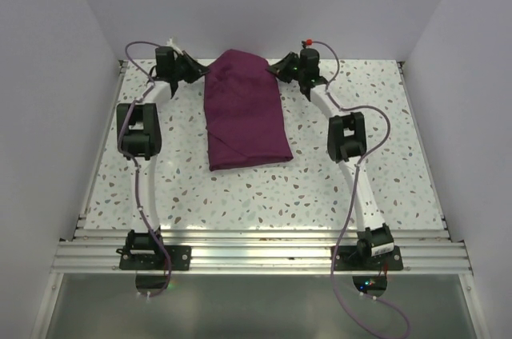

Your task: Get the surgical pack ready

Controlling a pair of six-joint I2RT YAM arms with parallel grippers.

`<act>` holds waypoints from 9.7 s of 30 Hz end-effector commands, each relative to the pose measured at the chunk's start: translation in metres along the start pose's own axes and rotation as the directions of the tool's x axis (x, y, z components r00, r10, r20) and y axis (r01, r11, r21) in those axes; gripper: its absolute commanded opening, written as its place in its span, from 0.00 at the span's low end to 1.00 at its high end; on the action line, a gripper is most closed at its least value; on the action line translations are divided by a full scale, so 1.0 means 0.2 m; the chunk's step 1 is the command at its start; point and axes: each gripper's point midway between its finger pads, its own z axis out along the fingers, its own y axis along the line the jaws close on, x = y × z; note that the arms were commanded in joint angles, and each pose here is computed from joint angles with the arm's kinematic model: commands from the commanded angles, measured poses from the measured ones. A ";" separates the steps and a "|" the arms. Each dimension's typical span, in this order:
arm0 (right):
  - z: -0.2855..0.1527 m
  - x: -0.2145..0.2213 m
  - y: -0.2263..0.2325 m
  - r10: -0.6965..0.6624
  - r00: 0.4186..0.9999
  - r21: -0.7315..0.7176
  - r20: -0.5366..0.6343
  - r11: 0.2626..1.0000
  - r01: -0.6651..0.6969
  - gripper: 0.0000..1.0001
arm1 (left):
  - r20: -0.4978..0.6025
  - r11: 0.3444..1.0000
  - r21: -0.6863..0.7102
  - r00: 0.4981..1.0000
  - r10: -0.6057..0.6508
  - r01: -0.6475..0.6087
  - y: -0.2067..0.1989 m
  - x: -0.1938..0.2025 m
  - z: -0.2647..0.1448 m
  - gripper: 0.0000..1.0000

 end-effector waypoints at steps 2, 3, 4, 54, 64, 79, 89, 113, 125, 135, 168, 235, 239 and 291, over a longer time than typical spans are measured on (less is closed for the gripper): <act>-0.25 -0.22 0.49 -0.010 1.000 -0.128 -0.017 0.992 0.008 0.00 | 0.021 0.994 0.069 0.997 0.080 -0.082 -0.32 -0.13 -0.24 0.00; -0.26 -0.17 0.47 0.000 0.999 -0.120 -0.053 0.993 -0.007 0.00 | -0.016 0.994 0.072 0.997 0.079 -0.078 -0.35 -0.02 -0.24 0.00; -0.30 -0.19 0.54 -0.004 0.998 -0.136 -0.058 0.991 -0.004 0.00 | -0.017 0.994 0.073 0.997 0.081 -0.080 -0.37 -0.02 -0.27 0.00; -1.43 0.68 0.29 0.045 0.794 0.138 -0.606 0.989 0.050 0.06 | -0.400 0.969 -0.135 0.906 0.138 -0.207 -0.23 0.92 -1.23 0.00; -1.55 0.70 0.16 -0.077 0.747 0.163 -0.660 0.956 0.242 0.44 | -0.471 0.965 -0.164 0.876 0.104 -0.203 -0.13 1.03 -1.25 0.29; -0.99 0.37 0.40 -0.284 0.794 -0.090 -0.537 0.955 0.281 0.83 | -0.486 0.964 -0.039 0.848 0.211 -0.262 -0.23 1.07 -1.36 0.43; -0.81 0.58 0.38 -0.247 0.741 -0.190 -0.625 0.968 0.163 0.82 | -0.497 0.960 -0.034 0.838 0.227 -0.280 -0.20 1.11 -1.40 0.44; -0.77 0.77 0.70 -0.195 0.719 -0.315 -0.667 0.949 -0.035 0.39 | -0.486 0.968 0.009 0.845 0.224 -0.251 -0.26 1.10 -1.39 0.44; -0.83 0.81 0.67 -0.201 0.711 -0.271 -0.674 0.963 0.016 0.45 | -0.510 0.975 0.017 0.837 0.200 -0.223 -0.23 1.13 -1.35 0.45; -0.89 0.76 0.61 -0.189 0.721 -0.175 -0.667 0.980 0.095 0.56 | -0.475 0.969 0.050 0.848 0.235 -0.241 -0.33 0.96 -1.19 0.47; -1.11 0.56 0.57 -0.175 0.778 -0.146 -0.603 0.983 0.108 0.55 | -0.541 0.951 0.305 0.811 0.222 -0.057 -0.55 1.03 -1.08 0.00; -1.79 0.93 0.28 0.000 0.689 0.189 -0.725 0.962 0.199 0.49 | -0.516 0.849 0.190 0.685 0.514 -0.494 -0.61 1.23 -1.39 0.46; -1.89 0.88 0.09 0.074 0.708 0.311 -0.702 0.927 0.212 0.35 | -0.522 0.834 0.208 0.663 0.537 -0.511 -0.67 1.26 -1.33 0.43; -1.72 0.74 -0.24 0.278 0.814 0.516 -0.509 0.856 0.030 0.99 | -0.742 0.265 -0.139 0.278 0.610 -0.954 -0.56 1.47 -1.19 0.55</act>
